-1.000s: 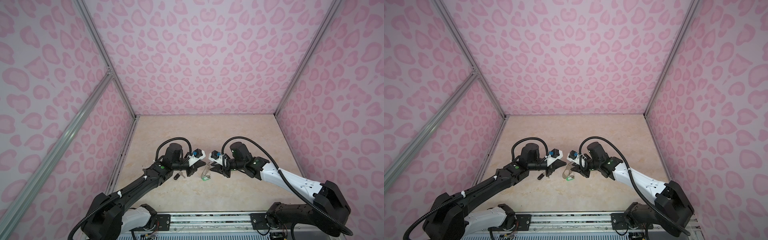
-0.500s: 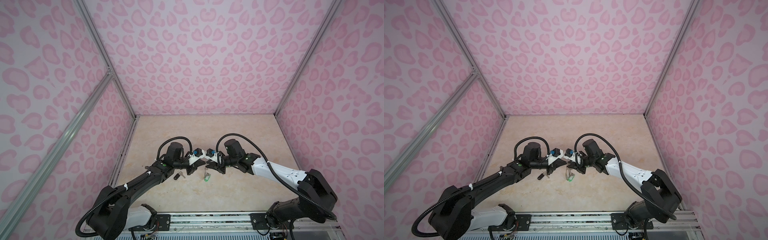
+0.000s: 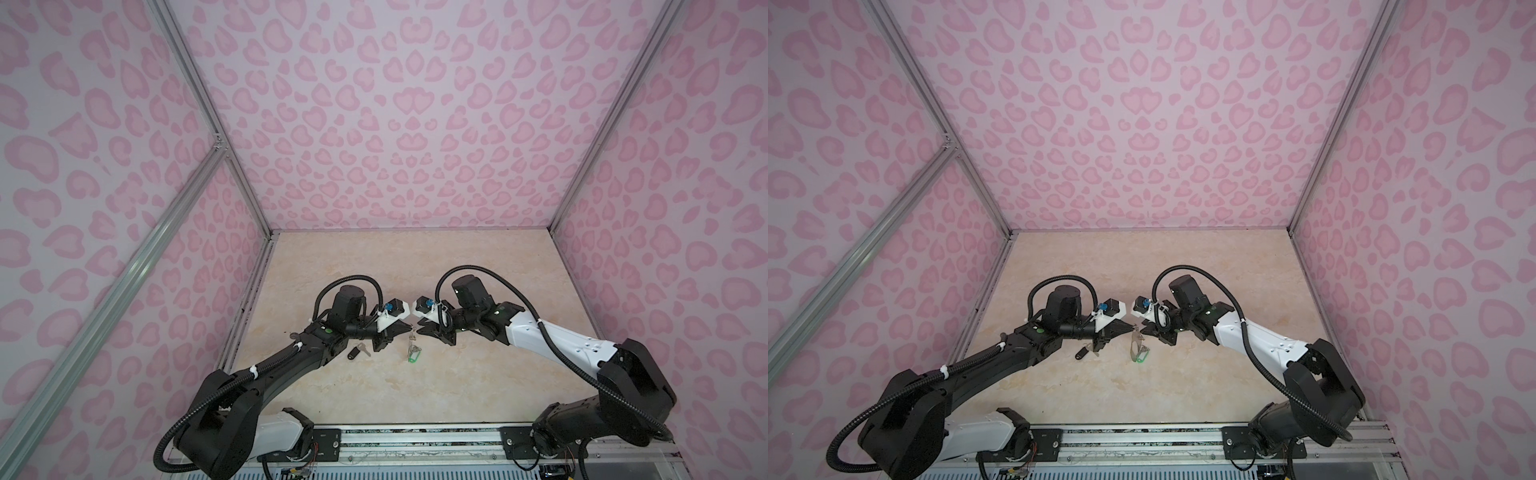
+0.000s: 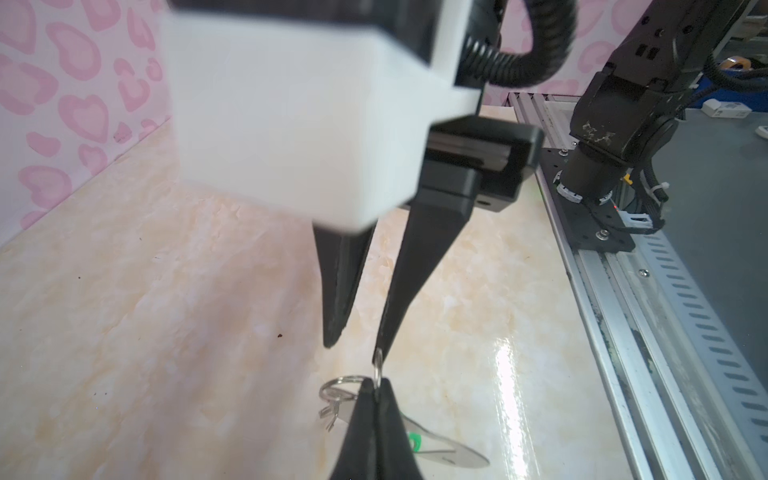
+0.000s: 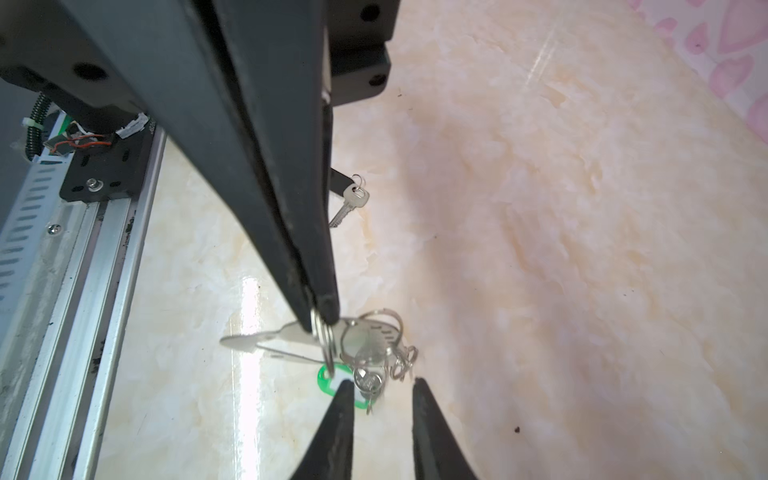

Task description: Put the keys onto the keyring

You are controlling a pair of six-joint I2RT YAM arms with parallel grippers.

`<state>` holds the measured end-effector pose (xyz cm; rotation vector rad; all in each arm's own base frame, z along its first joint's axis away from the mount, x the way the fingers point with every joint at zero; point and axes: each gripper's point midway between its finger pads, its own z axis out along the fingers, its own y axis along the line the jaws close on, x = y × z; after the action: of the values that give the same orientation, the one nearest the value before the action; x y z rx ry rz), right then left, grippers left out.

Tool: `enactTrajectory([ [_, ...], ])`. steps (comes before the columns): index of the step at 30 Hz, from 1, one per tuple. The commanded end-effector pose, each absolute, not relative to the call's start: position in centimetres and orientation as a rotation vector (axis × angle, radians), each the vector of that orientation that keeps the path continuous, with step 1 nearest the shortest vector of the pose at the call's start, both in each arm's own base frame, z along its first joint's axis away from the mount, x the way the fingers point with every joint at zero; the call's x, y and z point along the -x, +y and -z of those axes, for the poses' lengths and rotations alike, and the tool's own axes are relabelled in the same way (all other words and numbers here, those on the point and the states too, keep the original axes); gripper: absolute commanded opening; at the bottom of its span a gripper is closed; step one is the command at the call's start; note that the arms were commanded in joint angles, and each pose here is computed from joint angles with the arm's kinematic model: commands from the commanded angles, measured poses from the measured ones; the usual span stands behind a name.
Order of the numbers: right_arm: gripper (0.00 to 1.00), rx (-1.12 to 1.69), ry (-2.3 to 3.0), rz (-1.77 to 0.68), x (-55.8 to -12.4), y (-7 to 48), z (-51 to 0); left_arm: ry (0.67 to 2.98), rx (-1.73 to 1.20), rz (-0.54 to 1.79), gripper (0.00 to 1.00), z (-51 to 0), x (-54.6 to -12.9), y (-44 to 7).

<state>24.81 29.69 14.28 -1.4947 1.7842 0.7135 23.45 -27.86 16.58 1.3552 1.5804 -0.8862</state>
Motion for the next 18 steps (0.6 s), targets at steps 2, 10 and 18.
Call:
enactTrajectory([
  [2, 0.27, 1.462, 1.796, -0.762, -23.3, 28.8, -14.4, 1.552, -1.353, 0.912, 0.03, -17.1, -23.0, -27.8],
  [10, 0.22, 1.316, 1.683, -0.961, -21.7, 30.3, -16.6, 1.490, -1.341, 0.942, 0.03, -18.9, -22.7, -28.0],
  [18, 0.18, 1.304, 1.637, -1.018, -21.1, 30.7, -19.1, 1.408, -1.277, 0.979, 0.03, -22.1, -22.7, -28.3],
])
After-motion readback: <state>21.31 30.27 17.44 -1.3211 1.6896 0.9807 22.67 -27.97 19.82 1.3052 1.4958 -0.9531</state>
